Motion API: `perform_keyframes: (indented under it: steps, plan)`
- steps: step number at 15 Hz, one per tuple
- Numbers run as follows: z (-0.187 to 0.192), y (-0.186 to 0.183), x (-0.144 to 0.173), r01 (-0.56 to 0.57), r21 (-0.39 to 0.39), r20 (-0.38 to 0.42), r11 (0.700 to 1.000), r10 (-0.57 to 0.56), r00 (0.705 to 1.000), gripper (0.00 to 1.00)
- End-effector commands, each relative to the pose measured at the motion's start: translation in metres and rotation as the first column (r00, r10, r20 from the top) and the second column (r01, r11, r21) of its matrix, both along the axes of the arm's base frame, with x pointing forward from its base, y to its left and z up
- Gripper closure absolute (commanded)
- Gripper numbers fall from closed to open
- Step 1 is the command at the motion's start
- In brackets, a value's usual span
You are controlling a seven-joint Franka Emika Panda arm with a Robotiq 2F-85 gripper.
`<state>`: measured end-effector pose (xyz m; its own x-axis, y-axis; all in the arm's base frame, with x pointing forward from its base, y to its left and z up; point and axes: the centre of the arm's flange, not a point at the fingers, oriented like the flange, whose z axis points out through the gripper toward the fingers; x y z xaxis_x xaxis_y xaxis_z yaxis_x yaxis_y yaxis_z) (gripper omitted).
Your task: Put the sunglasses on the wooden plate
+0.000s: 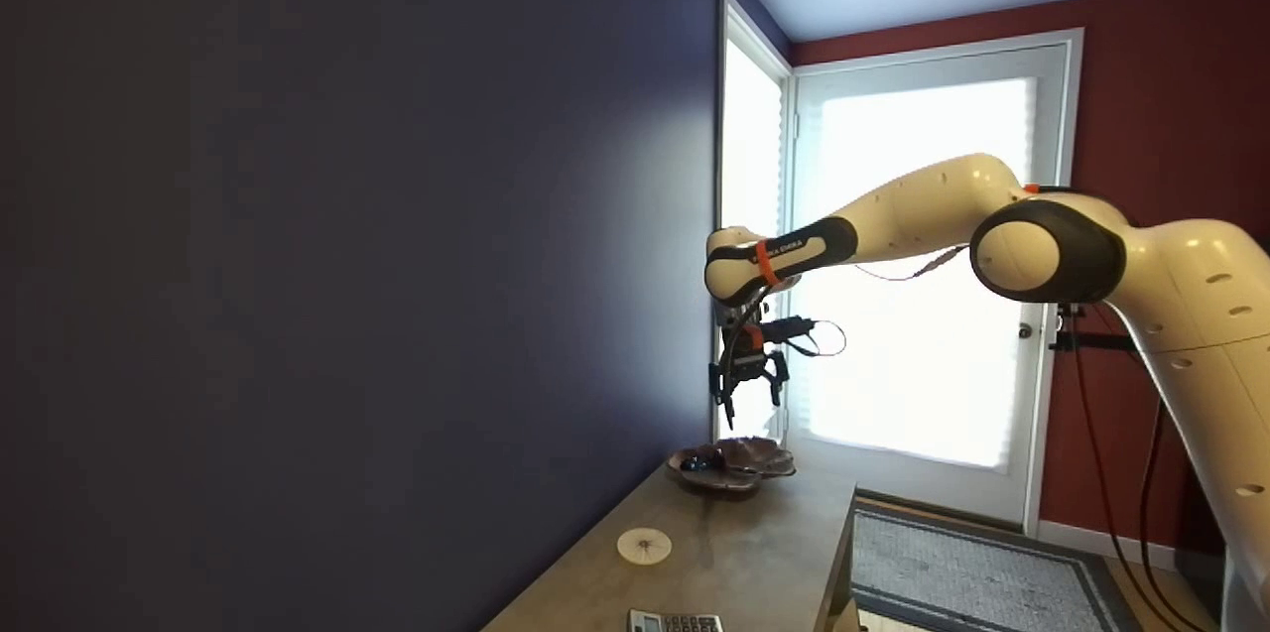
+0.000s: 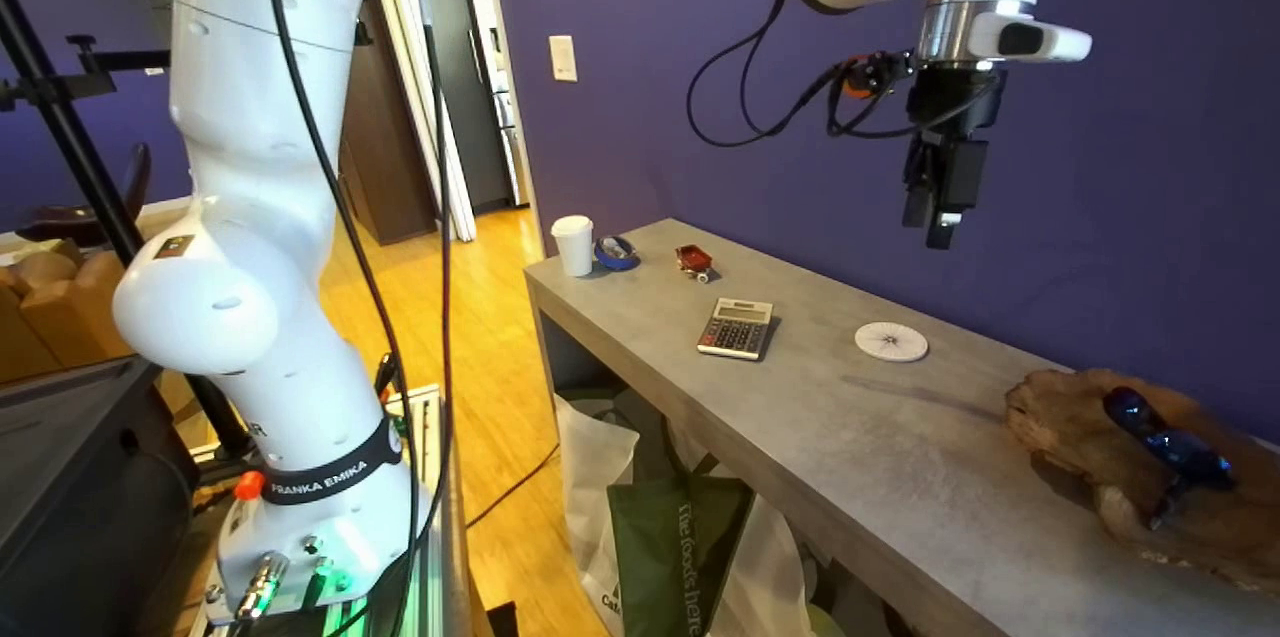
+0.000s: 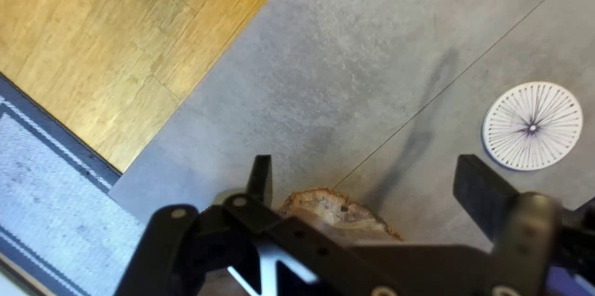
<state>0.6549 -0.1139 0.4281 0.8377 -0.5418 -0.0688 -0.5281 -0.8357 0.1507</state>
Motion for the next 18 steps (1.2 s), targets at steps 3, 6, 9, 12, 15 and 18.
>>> perform_keyframes:
  steps: [3, 6, 9, 12, 15, 18]
  plan:
    - [0.002, 0.030, -0.104, -0.210, 0.094, -0.012, 0.973, 0.212, 0.977, 0.00]
    - [0.000, 0.053, -0.136, -0.342, 0.093, -0.016, 0.935, 0.345, 0.938, 0.00]
    - [-0.004, 0.078, -0.168, -0.446, 0.089, 0.014, 0.891, 0.446, 0.895, 0.00]
    - [0.001, 0.079, -0.130, -0.431, 0.104, -0.002, 0.896, 0.434, 0.901, 0.00]
    - [0.002, 0.086, -0.147, -0.454, 0.098, 0.011, 0.885, 0.456, 0.890, 0.00]
    - [0.003, 0.086, -0.148, -0.458, 0.095, 0.014, 0.884, 0.458, 0.889, 0.00]
